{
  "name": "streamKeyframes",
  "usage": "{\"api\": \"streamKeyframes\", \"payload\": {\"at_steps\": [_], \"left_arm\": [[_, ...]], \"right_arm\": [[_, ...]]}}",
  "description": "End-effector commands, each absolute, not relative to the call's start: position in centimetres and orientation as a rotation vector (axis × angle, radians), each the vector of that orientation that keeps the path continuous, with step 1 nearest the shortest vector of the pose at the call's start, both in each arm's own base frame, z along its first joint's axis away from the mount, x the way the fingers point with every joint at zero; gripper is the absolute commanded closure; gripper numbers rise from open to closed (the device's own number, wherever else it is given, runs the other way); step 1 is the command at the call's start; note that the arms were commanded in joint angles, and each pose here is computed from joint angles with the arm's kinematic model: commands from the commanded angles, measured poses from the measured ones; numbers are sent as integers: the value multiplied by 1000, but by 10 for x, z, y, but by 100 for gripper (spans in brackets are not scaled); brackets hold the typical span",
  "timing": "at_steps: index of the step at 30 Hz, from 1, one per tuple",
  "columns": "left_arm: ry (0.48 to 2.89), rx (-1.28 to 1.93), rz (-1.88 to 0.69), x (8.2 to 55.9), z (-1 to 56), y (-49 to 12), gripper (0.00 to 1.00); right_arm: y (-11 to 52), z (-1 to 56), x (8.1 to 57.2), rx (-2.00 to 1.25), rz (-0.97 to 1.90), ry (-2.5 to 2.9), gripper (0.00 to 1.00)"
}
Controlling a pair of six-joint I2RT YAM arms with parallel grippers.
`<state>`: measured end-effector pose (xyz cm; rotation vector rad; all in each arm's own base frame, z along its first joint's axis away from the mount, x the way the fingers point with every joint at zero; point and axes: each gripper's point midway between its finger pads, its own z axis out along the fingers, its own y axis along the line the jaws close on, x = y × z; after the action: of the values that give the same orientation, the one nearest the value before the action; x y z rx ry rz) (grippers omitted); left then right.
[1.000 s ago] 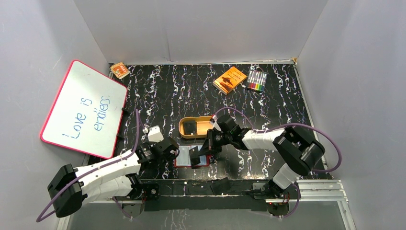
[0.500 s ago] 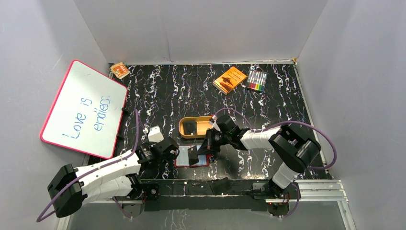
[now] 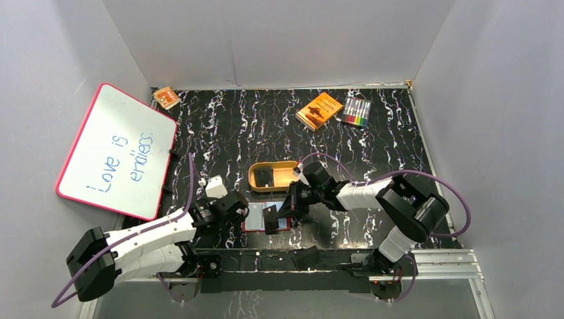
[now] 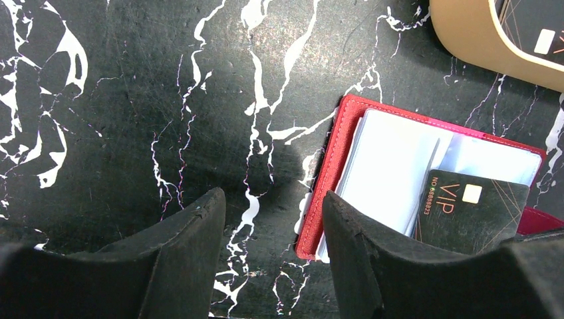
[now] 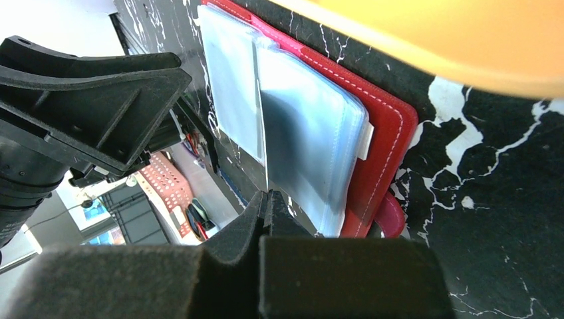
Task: Put the credit cards into the card holder
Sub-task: Insert the credit card into the card holder.
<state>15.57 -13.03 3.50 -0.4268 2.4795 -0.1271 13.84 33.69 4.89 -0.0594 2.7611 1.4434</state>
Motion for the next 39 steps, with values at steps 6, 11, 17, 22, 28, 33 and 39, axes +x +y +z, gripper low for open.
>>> {"api": "streamKeyframes", "payload": {"at_steps": [6, 11, 17, 22, 28, 33, 39], "left_arm": [[2473, -445, -116, 156, 31, -127, 48], [2486, -442, -130, 154, 29, -129, 49], [2498, -446, -145, 152, 26, -131, 50], [2504, -443, -157, 151, 24, -133, 50], [2511, -447, -173, 150, 22, -135, 51], [2507, -449, -175, 150, 23, -134, 51], [2497, -464, -152, 149, 21, -128, 52]], "right_arm": [[350, 59, 148, -104, 1499, 2695, 100], [354, 59, 152, -94, 1503, 2682, 100], [358, 56, 159, -57, 1479, 2666, 100], [364, 54, 161, -53, 1481, 2663, 100], [373, 51, 160, -65, 1480, 2668, 100], [372, 49, 159, -59, 1445, 2677, 100], [362, 44, 157, -77, 1358, 2711, 100]]}}
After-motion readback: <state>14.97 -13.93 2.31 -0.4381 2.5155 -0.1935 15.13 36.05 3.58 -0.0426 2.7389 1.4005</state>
